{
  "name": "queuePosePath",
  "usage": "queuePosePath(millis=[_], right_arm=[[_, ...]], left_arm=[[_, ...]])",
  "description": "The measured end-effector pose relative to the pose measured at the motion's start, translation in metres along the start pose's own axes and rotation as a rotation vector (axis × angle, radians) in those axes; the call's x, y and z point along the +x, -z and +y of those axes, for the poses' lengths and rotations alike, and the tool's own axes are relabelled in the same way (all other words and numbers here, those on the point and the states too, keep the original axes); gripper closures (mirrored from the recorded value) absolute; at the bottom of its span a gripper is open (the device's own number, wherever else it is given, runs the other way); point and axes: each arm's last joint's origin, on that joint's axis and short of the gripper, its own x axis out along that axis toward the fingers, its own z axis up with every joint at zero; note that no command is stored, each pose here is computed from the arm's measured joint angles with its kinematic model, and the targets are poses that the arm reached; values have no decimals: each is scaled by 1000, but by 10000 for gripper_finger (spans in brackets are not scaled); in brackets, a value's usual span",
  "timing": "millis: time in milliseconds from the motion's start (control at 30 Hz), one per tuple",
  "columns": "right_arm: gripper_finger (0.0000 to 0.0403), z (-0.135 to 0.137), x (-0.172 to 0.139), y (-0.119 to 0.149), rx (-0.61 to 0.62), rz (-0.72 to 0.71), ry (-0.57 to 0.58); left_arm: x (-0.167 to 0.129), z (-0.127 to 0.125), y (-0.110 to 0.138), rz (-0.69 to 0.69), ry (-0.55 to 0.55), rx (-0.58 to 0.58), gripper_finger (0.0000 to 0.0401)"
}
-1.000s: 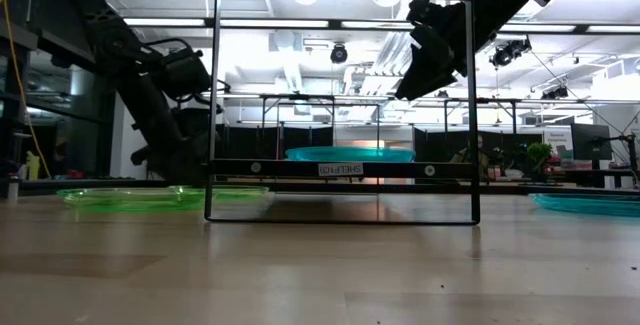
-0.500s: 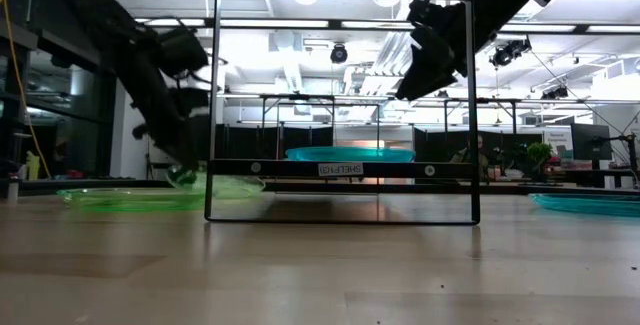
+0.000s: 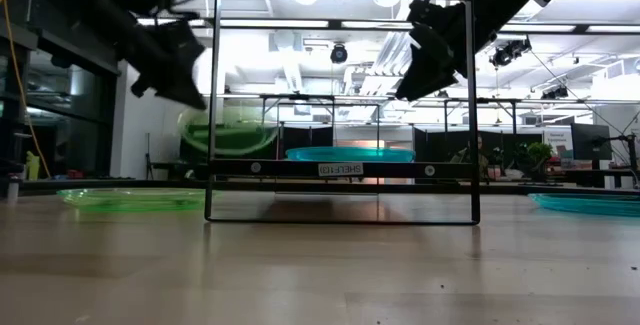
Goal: Place and stack plates onto a shelf
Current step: Stack the top green plate on top of the green plates on the shelf
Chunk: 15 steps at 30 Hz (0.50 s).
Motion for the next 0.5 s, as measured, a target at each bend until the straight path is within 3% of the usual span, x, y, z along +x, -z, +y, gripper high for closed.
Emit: queuePosePath(millis=[200,333,500], right_arm=[[175,0,0,-1,5,-12,-2],[175,0,0,-3,12,-29,-5],[175,1,0,-3,13,-31,-6]], left_arm=[[-5,-17,-8,-176,70,-14,401],[10,-29,-1,-294,113,-58,401],[29,-37,1,-360,91,-100,401]])
